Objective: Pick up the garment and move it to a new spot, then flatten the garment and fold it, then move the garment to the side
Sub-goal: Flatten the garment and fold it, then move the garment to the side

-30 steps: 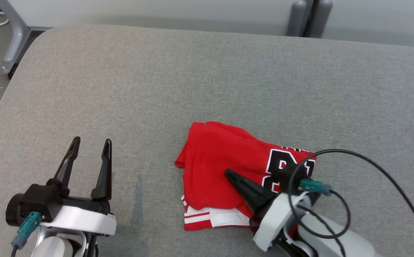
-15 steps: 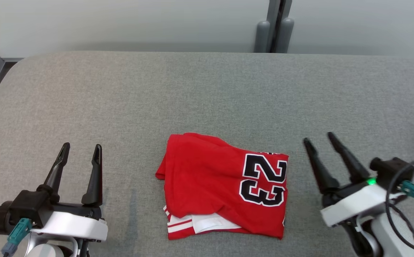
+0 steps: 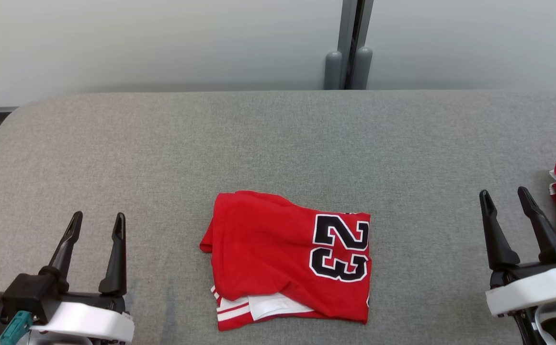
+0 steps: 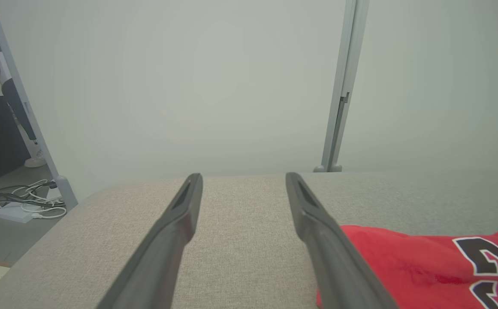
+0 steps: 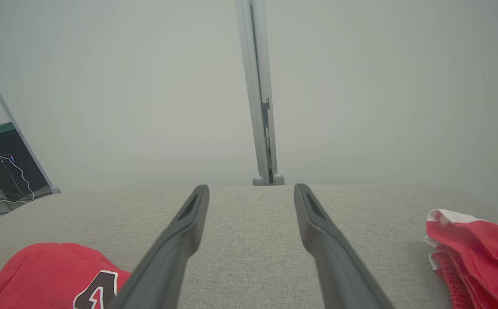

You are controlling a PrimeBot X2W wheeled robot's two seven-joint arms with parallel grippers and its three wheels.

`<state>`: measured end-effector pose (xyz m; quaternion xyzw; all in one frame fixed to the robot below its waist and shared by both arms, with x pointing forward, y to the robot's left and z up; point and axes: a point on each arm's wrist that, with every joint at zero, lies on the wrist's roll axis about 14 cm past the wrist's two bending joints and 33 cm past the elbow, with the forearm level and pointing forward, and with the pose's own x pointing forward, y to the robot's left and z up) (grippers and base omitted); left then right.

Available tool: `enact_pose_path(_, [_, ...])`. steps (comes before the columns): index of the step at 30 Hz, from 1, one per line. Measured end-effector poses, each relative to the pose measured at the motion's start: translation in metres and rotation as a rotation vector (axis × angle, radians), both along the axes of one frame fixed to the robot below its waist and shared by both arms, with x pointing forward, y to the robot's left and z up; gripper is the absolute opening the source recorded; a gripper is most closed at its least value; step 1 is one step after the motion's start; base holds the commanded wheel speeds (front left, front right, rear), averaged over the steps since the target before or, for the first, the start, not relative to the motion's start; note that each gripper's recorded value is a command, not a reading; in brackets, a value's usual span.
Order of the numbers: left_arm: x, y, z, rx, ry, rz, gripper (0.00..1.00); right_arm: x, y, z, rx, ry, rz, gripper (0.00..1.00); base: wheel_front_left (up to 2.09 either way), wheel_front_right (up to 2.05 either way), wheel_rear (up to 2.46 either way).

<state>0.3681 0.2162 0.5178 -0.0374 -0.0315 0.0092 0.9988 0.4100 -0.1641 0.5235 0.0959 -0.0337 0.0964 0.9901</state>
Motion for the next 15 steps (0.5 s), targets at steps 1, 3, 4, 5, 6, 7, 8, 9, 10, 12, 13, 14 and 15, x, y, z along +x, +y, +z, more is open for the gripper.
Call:
enact_pose_path(1, [-0.002, 0.000, 0.000, -0.002, 0.001, -0.001, 1.00, -0.003, -0.002, 0.001, -0.002, -0.001, -0.006, 1.00, 0.00, 0.00, 0.00])
enact_pose_path(3, [-0.004, -0.001, 0.001, 0.000, -0.001, -0.005, 1.00, -0.009, -0.005, 0.001, -0.009, 0.009, -0.018, 1.00, 0.00, 0.00, 0.00])
enact_pose_path(4, [-0.006, -0.001, 0.003, 0.002, -0.004, -0.007, 1.00, -0.012, -0.007, 0.001, -0.015, 0.012, -0.023, 1.00, 0.00, 0.00, 0.00])
enact_pose_path(5, [-0.008, -0.001, 0.002, 0.004, 0.000, -0.010, 1.00, -0.015, -0.008, 0.001, -0.018, 0.015, -0.026, 1.00, 0.00, 0.00, 0.00])
enact_pose_path(6, [-0.010, -0.001, 0.002, 0.006, 0.002, -0.011, 1.00, -0.018, -0.009, 0.001, -0.021, 0.020, -0.030, 1.00, 0.00, 0.00, 0.00])
enact_pose_path(7, [-0.012, -0.001, 0.002, 0.006, 0.002, -0.011, 1.00, -0.020, -0.010, 0.001, -0.021, 0.020, -0.035, 1.00, 0.00, 0.00, 0.00])
enact_pose_path(8, [-0.014, -0.002, 0.002, 0.007, 0.002, -0.013, 1.00, -0.024, -0.010, 0.000, -0.024, 0.026, -0.036, 1.00, 0.00, 0.00, 0.00])
enact_pose_path(9, [-0.016, -0.002, 0.003, 0.007, 0.002, -0.013, 1.00, -0.027, -0.010, 0.000, -0.021, 0.028, -0.039, 1.00, 0.00, 0.00, 0.00])
enact_pose_path(10, [-0.018, -0.002, 0.003, 0.008, 0.005, -0.015, 1.00, -0.030, -0.010, 0.000, -0.020, 0.030, -0.042, 1.00, 0.00, 0.00, 0.00])
enact_pose_path(12, [-0.021, -0.004, 0.002, 0.012, 0.012, -0.024, 1.00, -0.035, -0.013, 0.001, -0.022, 0.031, -0.050, 1.00, 0.00, 0.00, 0.00])
enact_pose_path(13, [-0.022, -0.005, 0.003, 0.013, 0.010, -0.028, 1.00, -0.038, -0.014, 0.001, -0.021, 0.033, -0.055, 1.00, 0.00, 0.00, 0.00])
enact_pose_path(14, [-0.024, -0.005, 0.004, 0.014, 0.008, -0.030, 1.00, -0.040, -0.014, 0.000, -0.020, 0.037, -0.058, 1.00, 0.00, 0.00, 0.00])
enact_pose_path(15, [-0.025, -0.006, 0.004, 0.016, 0.009, -0.031, 1.00, -0.043, -0.015, 0.000, -0.021, 0.039, -0.060, 1.00, 0.00, 0.00, 0.00])
